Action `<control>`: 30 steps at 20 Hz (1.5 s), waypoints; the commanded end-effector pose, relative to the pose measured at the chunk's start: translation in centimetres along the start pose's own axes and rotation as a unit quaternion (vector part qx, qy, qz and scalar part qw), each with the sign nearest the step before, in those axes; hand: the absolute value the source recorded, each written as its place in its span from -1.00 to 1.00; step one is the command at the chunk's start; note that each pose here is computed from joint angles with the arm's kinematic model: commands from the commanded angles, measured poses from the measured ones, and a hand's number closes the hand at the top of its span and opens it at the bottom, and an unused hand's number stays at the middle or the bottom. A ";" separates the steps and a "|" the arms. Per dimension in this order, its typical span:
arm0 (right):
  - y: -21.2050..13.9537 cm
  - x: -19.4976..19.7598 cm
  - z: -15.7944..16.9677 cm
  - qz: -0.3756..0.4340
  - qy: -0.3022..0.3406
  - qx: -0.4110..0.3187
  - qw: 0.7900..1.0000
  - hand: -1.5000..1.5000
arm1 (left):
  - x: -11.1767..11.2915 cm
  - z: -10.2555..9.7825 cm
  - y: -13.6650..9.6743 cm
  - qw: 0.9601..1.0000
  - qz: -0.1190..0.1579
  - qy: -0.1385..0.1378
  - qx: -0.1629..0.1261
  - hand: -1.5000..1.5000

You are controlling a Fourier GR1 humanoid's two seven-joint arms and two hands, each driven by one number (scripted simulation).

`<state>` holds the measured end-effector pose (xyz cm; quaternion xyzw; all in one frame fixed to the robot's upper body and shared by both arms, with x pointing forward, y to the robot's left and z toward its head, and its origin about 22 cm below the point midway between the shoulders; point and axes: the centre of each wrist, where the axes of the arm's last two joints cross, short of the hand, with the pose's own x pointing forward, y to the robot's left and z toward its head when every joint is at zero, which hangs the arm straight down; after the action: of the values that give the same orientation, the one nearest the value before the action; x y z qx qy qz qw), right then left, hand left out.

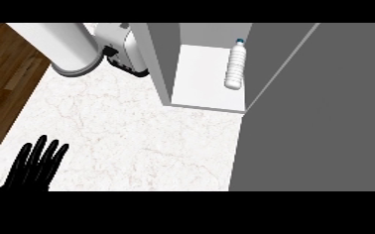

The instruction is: Pick up the bottled water, place it into the cabinet and close the cabinet

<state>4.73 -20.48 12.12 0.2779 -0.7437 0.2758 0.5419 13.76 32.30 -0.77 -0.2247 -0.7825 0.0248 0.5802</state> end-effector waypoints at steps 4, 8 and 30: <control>-0.1 2.7 -2.8 0.057 -0.012 0.131 0.990 1.00 | 1.4 0.8 1.3 1.000 0.009 0.012 -0.020 -1.00; -0.9 1.1 -4.1 0.078 0.006 0.147 0.986 1.00 | 2.6 0.4 2.7 1.000 0.002 0.005 -0.024 -1.00; -1.7 -2.9 -9.5 -0.056 0.035 0.062 0.996 1.00 | 5.5 -1.7 4.4 0.999 -0.014 -0.011 -0.049 -1.00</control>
<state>11.16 -16.52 13.37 0.3369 -0.7041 0.3556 0.5141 15.01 37.57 2.94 -0.2349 -0.7845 -0.0147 0.5737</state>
